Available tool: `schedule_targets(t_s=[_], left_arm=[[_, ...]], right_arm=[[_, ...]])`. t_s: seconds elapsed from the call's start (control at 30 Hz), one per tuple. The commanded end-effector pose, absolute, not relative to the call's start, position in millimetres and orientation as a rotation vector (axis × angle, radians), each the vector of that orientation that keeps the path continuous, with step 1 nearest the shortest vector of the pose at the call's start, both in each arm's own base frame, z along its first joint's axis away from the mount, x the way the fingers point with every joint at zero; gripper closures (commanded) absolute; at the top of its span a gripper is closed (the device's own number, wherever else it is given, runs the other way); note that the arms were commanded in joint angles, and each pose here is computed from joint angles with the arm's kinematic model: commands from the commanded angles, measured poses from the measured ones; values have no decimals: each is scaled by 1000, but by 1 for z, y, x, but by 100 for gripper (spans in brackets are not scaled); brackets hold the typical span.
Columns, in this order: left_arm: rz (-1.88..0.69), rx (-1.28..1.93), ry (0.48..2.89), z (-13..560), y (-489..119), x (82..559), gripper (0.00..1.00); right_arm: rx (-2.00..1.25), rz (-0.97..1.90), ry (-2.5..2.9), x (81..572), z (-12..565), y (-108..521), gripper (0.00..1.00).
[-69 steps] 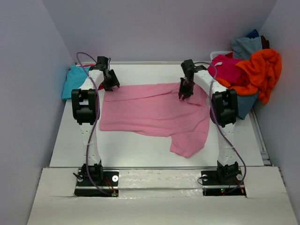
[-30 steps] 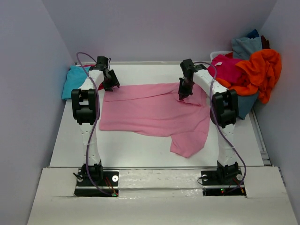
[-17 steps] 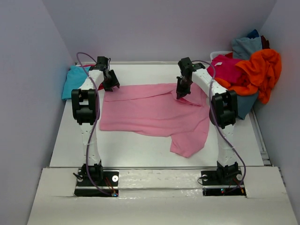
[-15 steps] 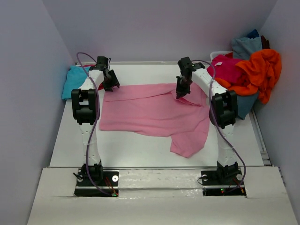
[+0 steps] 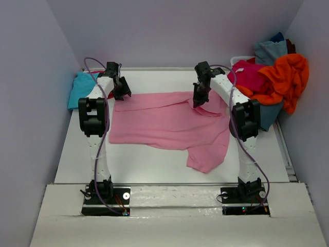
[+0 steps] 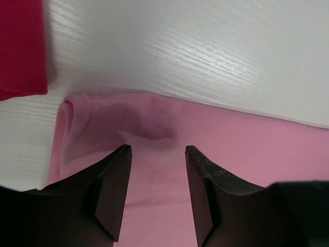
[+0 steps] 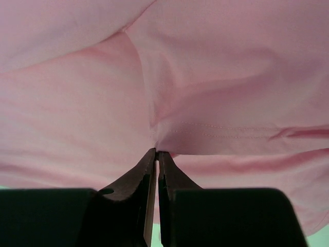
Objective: Fold and stack the t-shirts
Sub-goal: Smooth out the 1/3-folded T-shirt at the center of the board.
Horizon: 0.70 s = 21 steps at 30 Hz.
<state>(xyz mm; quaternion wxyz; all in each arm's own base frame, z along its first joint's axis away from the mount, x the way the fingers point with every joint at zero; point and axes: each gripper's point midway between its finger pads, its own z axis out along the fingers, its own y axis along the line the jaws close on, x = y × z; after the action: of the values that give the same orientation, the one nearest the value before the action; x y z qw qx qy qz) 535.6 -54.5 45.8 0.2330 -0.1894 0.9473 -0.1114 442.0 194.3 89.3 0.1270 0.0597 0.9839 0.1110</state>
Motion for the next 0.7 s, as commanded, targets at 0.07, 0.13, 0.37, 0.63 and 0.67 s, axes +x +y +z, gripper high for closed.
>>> schedule_targets(t_s=[0.07, 0.13, 0.37, 0.63, 0.67], left_arm=[[-316, -491, 2572, 67, -56, 538, 43], [-317, -491, 2574, 67, -56, 538, 43], [-286, -510, 2570, 76, -51, 533, 43], [-261, -506, 2529, 115, -61, 474, 43], [-259, -516, 2530, 118, -60, 457, 43]], right_arm=[[87, 306, 2872, 425, 100, 201, 67], [86, 297, 2886, 420, 94, 199, 59], [52, 291, 2913, 406, 89, 203, 48], [86, 300, 2890, 349, 105, 188, 49], [98, 304, 2936, 330, 90, 184, 49]])
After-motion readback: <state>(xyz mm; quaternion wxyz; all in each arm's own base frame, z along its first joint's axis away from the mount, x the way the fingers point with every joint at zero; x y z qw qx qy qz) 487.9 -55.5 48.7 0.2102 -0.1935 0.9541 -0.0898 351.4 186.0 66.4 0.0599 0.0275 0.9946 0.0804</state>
